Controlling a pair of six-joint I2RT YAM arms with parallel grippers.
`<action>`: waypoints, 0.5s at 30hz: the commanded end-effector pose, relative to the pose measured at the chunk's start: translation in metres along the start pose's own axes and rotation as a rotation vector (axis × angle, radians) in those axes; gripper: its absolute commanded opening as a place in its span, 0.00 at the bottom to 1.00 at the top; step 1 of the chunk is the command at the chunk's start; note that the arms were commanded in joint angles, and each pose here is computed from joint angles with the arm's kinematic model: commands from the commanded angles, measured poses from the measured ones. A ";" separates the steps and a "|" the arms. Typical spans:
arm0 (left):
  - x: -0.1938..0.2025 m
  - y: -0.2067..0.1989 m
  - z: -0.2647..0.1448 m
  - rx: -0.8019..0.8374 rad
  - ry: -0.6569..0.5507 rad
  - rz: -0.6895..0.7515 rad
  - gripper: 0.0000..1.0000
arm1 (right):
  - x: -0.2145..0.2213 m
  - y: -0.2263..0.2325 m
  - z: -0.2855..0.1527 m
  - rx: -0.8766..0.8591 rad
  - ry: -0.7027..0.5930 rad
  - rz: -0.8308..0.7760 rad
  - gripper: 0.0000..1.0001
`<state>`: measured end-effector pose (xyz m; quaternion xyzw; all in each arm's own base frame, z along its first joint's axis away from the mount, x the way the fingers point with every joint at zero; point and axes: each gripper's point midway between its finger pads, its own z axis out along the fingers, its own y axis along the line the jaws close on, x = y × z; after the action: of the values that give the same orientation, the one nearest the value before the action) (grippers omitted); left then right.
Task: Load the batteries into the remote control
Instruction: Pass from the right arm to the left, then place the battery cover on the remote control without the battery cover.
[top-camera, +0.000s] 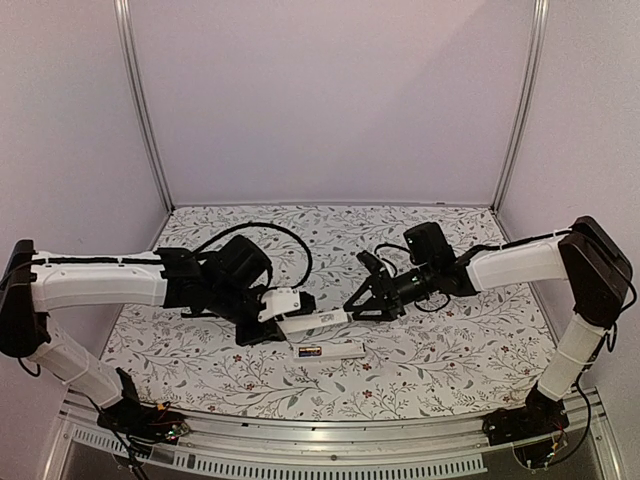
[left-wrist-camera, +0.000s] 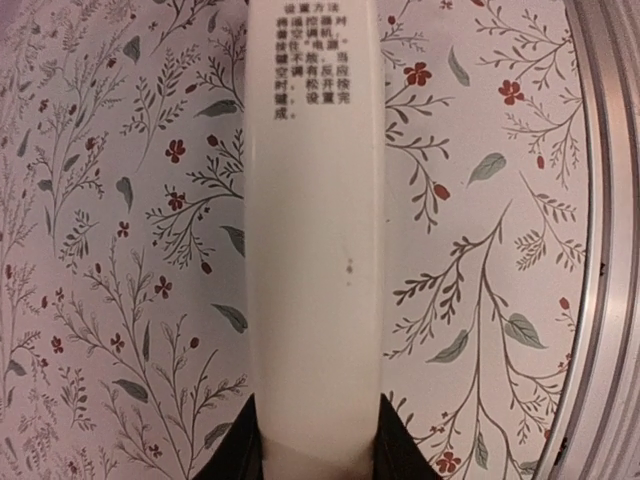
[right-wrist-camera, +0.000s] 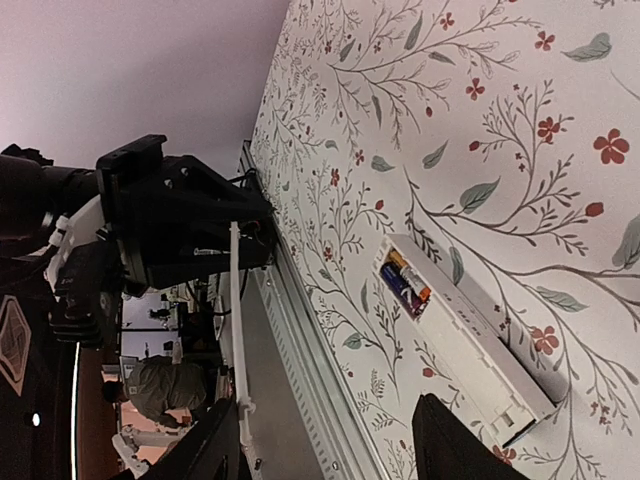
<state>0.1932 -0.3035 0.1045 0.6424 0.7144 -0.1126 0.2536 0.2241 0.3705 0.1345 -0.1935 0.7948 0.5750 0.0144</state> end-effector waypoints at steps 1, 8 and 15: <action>0.009 -0.023 -0.003 0.077 0.004 0.020 0.11 | 0.012 -0.040 -0.018 0.295 -0.011 -0.171 0.61; 0.023 -0.030 0.006 0.107 0.045 0.028 0.10 | 0.010 -0.048 -0.050 0.514 -0.086 -0.516 0.67; 0.023 -0.030 -0.001 0.111 0.032 0.033 0.09 | 0.031 -0.055 -0.030 0.589 0.042 -0.778 0.71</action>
<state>0.1721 -0.2908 0.0877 0.6577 0.7107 -0.1283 0.2141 0.2280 0.3204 0.1112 -0.3887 0.8155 0.3471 0.2520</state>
